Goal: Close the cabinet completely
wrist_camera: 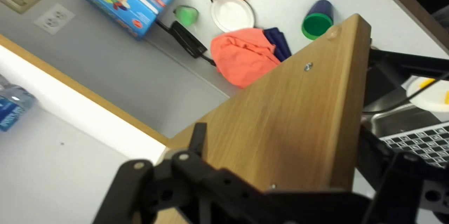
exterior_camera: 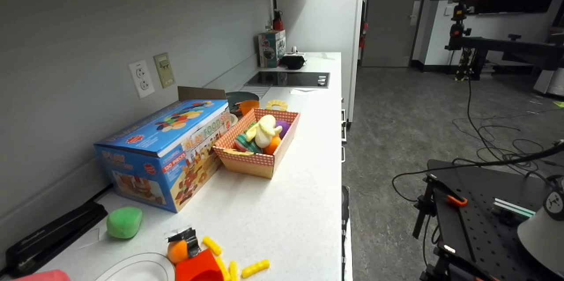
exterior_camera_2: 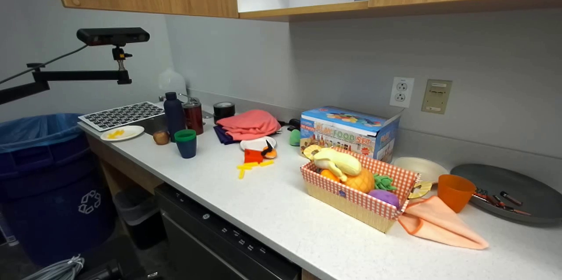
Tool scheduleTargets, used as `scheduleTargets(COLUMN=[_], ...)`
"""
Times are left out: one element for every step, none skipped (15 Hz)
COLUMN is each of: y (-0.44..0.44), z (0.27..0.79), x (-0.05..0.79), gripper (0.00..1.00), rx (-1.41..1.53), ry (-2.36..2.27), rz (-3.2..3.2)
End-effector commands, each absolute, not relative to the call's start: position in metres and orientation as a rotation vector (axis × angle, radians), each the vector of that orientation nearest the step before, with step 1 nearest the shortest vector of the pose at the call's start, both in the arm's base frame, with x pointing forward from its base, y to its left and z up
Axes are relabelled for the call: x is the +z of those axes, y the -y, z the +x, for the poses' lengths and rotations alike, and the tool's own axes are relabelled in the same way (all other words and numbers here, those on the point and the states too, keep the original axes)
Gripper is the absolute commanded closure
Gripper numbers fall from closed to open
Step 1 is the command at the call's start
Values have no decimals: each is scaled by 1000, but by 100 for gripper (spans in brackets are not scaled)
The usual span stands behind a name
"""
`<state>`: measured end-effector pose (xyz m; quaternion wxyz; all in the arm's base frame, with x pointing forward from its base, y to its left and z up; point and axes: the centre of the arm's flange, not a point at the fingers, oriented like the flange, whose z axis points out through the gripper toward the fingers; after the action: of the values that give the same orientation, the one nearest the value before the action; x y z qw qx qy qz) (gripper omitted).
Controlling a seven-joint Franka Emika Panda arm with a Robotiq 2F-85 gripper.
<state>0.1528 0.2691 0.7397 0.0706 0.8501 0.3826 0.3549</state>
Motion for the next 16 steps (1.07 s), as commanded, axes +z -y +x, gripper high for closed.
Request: scheduleTargets(y=[-233, -225, -217, -209, -202, -196, -191, -187, -184, -180, -177, -177, -182, -182, -184, -186], z=[144, 142, 140, 140, 140, 140, 140, 141, 141, 141, 141, 140, 139, 137, 135, 133], x=[777, 783, 787, 791, 793, 795, 797, 799, 800, 801, 801, 802, 806, 806, 806, 807], gripper=[0, 0, 0, 0, 0, 0, 0, 0, 0, 0, 0, 0, 0, 0, 0, 0], rx=[985, 959, 936, 914, 896, 875, 859, 848, 839, 837, 841, 855, 872, 885, 904, 915], ry=[-1034, -1002, -973, -944, -919, -894, -873, -853, -834, -817, -796, -779, -771, -768, -776, -779], rz=[2408, 2370, 2334, 2308, 2283, 2256, 2232, 2212, 2194, 2186, 2178, 2179, 2172, 2165, 2149, 2135])
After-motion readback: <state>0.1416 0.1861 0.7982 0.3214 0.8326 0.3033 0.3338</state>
